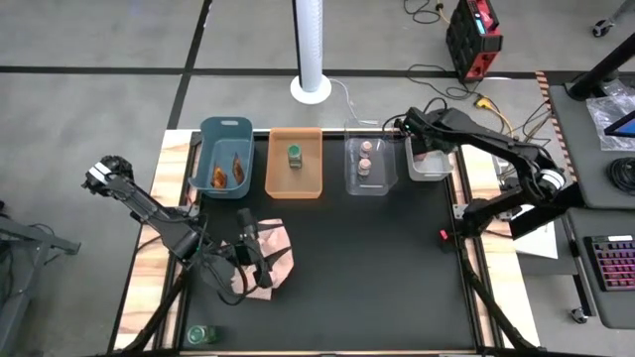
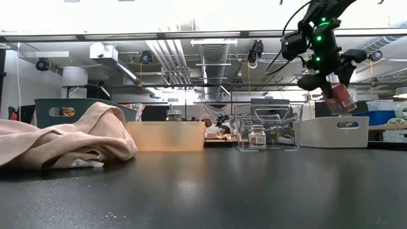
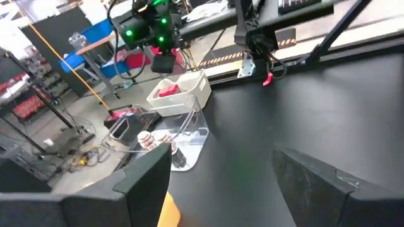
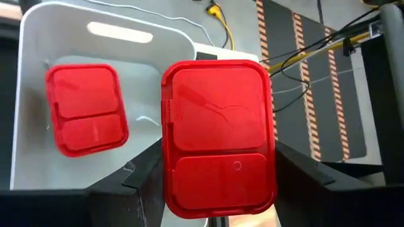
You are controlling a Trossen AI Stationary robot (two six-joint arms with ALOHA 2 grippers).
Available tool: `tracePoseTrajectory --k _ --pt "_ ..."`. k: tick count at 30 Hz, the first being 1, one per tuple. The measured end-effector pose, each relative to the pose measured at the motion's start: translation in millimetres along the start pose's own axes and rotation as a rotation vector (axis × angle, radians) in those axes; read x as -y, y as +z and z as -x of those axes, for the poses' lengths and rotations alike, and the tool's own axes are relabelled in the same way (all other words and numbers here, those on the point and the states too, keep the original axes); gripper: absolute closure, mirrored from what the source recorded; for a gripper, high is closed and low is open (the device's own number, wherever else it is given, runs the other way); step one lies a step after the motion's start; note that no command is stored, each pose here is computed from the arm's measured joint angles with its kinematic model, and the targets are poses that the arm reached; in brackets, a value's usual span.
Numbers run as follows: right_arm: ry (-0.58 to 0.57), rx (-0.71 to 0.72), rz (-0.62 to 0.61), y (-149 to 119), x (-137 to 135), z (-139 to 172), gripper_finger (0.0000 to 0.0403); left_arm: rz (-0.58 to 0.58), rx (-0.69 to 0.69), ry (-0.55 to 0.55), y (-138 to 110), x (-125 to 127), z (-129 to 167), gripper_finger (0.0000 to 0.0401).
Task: Sort spices by type
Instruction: Put the red seasoning can into the white bin
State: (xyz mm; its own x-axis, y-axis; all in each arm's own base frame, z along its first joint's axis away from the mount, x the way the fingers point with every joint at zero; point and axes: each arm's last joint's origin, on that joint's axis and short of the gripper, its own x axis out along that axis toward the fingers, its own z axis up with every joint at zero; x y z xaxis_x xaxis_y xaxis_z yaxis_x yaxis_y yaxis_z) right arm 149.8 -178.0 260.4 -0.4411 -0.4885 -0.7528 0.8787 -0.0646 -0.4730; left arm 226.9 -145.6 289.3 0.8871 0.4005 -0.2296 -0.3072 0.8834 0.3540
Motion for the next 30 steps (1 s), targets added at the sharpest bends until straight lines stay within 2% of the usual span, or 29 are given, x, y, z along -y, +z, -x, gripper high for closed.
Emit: tracePoseTrajectory --k 3,6,9,20,30 --pt "0.015 -0.020 0.010 -2 0 1 0.0193 0.037 0.003 -0.001 1 -1 1 0.0145" --pt "0.137 -0.065 -0.011 -5 -2 1 0.0193 0.037 0.002 -0.002 1 -1 1 0.0145" --pt "0.206 -0.097 -0.021 -7 -4 2 0.0193 0.041 0.004 -0.002 1 -1 1 0.0145" --pt "0.256 -0.162 -0.044 -14 -8 -2 0.0193 0.061 0.008 -0.003 1 -1 1 0.0145" --pt "0.275 -0.138 -0.061 -33 -24 -30 0.0193 0.067 0.009 -0.008 2 0 2 0.0145"
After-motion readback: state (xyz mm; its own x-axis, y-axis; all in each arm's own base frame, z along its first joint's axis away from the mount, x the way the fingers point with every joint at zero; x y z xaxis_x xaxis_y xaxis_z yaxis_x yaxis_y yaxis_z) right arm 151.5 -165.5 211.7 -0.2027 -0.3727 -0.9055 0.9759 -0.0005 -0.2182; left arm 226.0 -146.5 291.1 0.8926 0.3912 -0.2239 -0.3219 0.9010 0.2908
